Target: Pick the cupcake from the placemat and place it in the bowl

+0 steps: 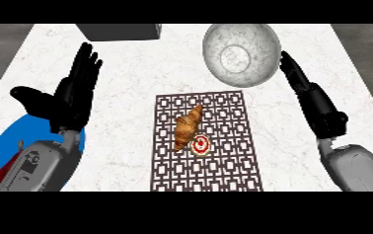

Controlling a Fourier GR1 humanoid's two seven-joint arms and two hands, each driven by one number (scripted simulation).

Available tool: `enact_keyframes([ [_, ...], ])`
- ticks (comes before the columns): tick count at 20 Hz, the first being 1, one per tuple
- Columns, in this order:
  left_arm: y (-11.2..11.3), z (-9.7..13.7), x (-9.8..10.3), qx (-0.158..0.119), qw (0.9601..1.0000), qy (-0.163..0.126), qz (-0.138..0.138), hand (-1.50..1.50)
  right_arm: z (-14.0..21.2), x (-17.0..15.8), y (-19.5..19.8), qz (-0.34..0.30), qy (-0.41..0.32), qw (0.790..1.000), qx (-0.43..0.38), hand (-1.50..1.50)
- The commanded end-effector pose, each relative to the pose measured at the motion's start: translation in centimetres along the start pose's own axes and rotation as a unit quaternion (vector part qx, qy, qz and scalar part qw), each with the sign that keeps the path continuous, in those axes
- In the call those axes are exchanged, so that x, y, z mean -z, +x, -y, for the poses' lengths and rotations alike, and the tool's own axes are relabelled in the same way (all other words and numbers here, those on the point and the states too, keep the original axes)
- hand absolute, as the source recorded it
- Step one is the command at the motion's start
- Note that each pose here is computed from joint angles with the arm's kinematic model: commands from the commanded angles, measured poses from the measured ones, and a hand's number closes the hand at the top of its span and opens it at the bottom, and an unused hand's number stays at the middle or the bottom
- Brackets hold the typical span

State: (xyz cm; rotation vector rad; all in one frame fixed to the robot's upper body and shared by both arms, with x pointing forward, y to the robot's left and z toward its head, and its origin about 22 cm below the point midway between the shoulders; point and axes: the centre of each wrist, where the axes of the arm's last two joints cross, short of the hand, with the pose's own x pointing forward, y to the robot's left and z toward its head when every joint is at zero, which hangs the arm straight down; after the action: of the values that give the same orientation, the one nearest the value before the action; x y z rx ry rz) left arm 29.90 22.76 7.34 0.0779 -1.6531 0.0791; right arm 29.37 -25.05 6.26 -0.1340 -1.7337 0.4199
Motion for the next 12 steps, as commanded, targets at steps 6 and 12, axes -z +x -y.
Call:
enact_keyframes([
  [6,3.4,-4.8,1.9,0.076,0.9922,0.005,0.098,0.0,-17.4,2.1,8.9,0.107,0.083,0.972,0.194,-1.5],
  [12,0.8,-7.5,0.5,0.069,0.9958,0.026,0.054,0.0,-20.3,0.0,4.9,0.14,-0.138,0.979,-0.047,-1.5],
])
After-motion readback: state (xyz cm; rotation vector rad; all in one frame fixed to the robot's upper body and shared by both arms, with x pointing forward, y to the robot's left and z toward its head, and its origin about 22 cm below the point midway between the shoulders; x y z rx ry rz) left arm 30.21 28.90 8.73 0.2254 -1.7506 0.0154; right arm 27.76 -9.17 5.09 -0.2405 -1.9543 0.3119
